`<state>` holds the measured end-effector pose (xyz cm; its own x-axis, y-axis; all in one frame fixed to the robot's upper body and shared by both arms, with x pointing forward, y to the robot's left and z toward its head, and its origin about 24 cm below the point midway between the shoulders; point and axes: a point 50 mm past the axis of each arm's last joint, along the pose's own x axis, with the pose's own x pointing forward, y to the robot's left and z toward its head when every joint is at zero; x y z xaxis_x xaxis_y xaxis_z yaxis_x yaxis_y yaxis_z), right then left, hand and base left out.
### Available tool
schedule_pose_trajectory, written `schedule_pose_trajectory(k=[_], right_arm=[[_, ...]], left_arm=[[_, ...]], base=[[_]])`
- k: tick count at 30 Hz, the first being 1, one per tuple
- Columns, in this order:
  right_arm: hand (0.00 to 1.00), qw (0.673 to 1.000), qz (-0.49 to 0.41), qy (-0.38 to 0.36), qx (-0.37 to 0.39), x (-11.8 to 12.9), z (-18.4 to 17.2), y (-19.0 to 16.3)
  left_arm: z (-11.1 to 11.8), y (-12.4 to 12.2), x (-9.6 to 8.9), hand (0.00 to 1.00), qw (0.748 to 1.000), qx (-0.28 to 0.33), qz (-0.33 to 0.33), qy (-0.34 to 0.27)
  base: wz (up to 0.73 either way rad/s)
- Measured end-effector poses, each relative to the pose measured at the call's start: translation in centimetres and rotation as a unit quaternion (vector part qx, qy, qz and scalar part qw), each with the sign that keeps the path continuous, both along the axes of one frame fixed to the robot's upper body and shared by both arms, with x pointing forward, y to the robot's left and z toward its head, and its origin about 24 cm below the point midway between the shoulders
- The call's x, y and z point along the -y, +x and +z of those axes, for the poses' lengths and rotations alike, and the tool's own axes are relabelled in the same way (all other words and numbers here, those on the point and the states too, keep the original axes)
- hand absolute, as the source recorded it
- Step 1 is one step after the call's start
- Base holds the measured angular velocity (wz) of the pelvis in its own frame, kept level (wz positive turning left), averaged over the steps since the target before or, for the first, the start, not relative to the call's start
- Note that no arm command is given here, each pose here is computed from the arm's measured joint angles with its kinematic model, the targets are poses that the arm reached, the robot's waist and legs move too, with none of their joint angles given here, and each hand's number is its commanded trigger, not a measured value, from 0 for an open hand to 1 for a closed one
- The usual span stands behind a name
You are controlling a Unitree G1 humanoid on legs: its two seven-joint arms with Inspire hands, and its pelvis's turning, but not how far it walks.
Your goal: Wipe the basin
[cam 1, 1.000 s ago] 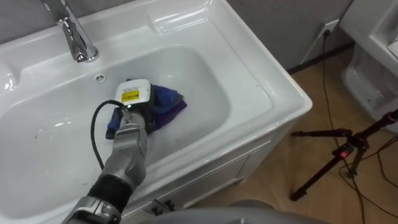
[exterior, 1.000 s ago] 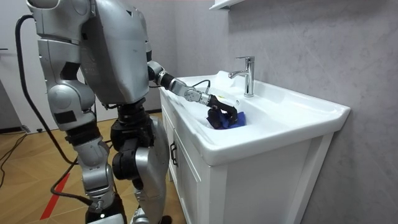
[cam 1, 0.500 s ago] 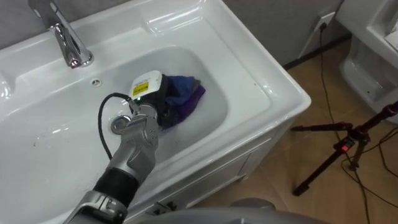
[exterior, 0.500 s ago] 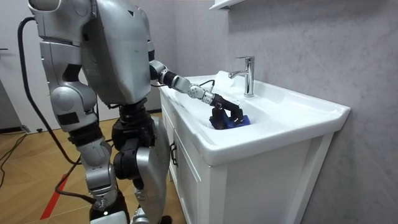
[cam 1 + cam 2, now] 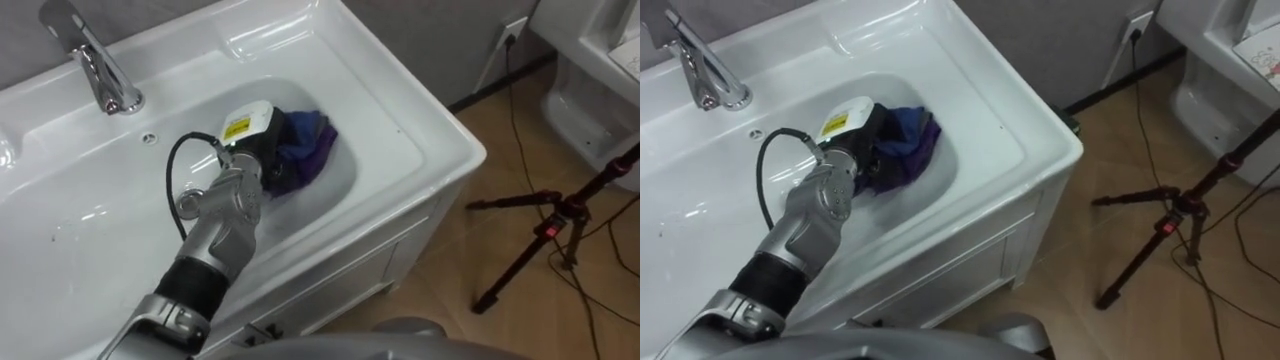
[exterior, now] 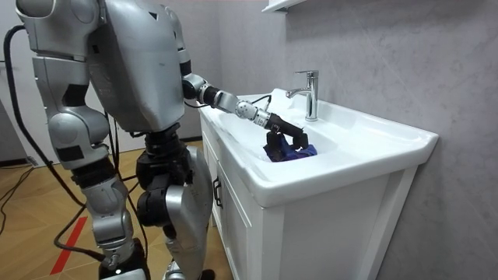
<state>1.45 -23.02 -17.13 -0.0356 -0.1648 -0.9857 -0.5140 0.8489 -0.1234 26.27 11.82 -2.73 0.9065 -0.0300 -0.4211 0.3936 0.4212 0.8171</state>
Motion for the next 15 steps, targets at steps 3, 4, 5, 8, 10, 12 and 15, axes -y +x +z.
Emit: schedule_pose_trajectory(k=[3, 4, 5, 8, 10, 12, 15], right_arm=[[0.00, 1.000, 0.007, 0.002, 0.000, 0.0, 0.0, 0.1], [0.00, 1.000, 0.003, 0.002, 0.003, 0.0, 0.0, 0.1], [0.00, 1.000, 0.003, 0.002, 0.004, 0.0, 0.0, 0.1], [0.00, 1.000, 0.001, 0.004, 0.003, -0.2, 0.0, -0.3], [0.00, 1.000, -0.012, 0.000, 0.005, 0.0, 0.1, -0.4], [0.00, 1.000, -0.024, -0.010, 0.008, 0.3, 0.1, -0.4], [0.00, 0.999, -0.029, -0.022, 0.001, 0.5, 0.2, -0.7]], left_arm=[[-0.7, -0.5, -0.3, 1.00, 1.000, -0.004, -0.005, 0.013], [-1.1, -0.9, -0.8, 1.00, 1.000, -0.004, 0.000, 0.015], [-1.5, -1.1, -1.1, 1.00, 1.000, -0.007, 0.001, 0.021], [-3.2, -2.3, -2.1, 1.00, 0.999, -0.013, 0.004, 0.048], [-4.2, -3.2, -3.4, 1.00, 0.997, -0.012, 0.019, 0.077], [-4.9, -4.2, -4.6, 1.00, 0.994, -0.009, 0.029, 0.106], [-5.8, -5.9, -7.4, 1.00, 0.983, 0.002, 0.034, 0.181]], base=[[-0.13], [-0.21], [-0.13], [-0.06], [-0.14], [-0.14], [-0.12]])
